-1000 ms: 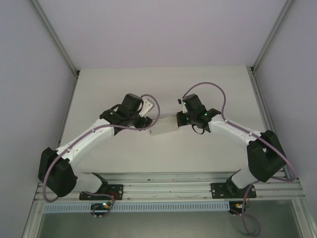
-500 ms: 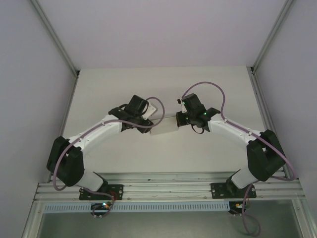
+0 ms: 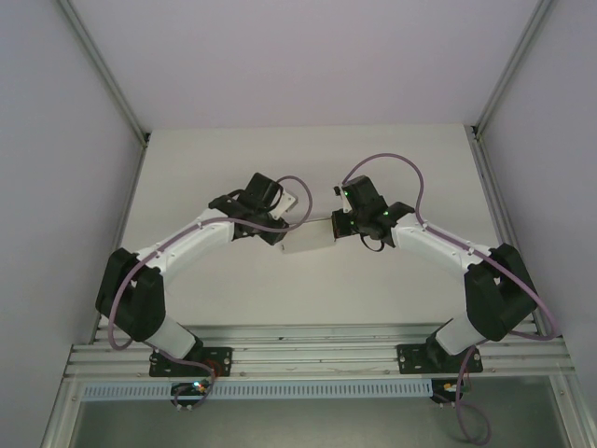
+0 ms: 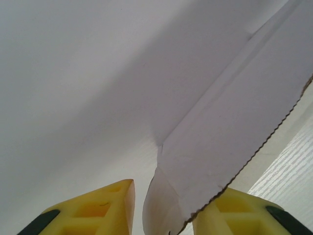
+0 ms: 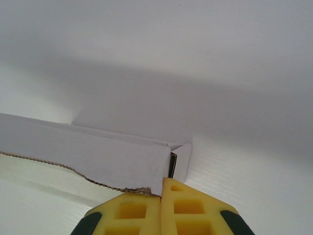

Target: Assemble paper box

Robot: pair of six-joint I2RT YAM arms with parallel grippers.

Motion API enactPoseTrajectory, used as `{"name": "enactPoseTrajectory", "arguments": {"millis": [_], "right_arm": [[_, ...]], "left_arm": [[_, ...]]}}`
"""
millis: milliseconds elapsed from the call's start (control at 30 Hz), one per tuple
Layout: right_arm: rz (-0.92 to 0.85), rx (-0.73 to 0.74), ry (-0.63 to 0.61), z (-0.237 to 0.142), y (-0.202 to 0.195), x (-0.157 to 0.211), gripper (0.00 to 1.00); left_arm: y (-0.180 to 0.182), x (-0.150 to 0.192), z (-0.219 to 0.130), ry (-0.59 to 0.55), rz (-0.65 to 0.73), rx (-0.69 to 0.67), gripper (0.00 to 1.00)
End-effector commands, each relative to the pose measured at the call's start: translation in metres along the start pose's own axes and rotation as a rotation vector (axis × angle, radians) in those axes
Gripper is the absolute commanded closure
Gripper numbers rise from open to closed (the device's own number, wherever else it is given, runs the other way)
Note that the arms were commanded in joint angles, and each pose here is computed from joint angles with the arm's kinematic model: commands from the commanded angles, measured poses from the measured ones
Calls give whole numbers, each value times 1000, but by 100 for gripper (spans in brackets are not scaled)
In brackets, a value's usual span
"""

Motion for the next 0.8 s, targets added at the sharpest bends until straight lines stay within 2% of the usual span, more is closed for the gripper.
{"name": "enactPoseTrajectory", "arguments": {"millis": [0, 100, 400, 767], "right_arm": [[-8, 25, 110, 6, 0, 17, 100], [-8, 26, 113, 7, 0, 17, 100], [-16, 35, 118, 5, 1, 19, 100], [-15, 36, 122, 6, 1, 19, 100]], "left_arm": [[0, 1, -9, 14, -23, -9, 66], [1, 1, -9, 20, -37, -17, 71], [0, -1, -18, 10, -39, -52, 68], [-2, -3, -20, -13, -41, -26, 67]]}}
Point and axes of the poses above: each hand's point on the last joint's axis, 136 mm out from that joint toward the fingers, its own z axis out along the fingers, its own y axis along the line the jaws close on, x = y × z, the point moved 8 cm from there along -z, back along the fingers, and after that the axes turned 9 degrees about -z, right-handed, at the moved point
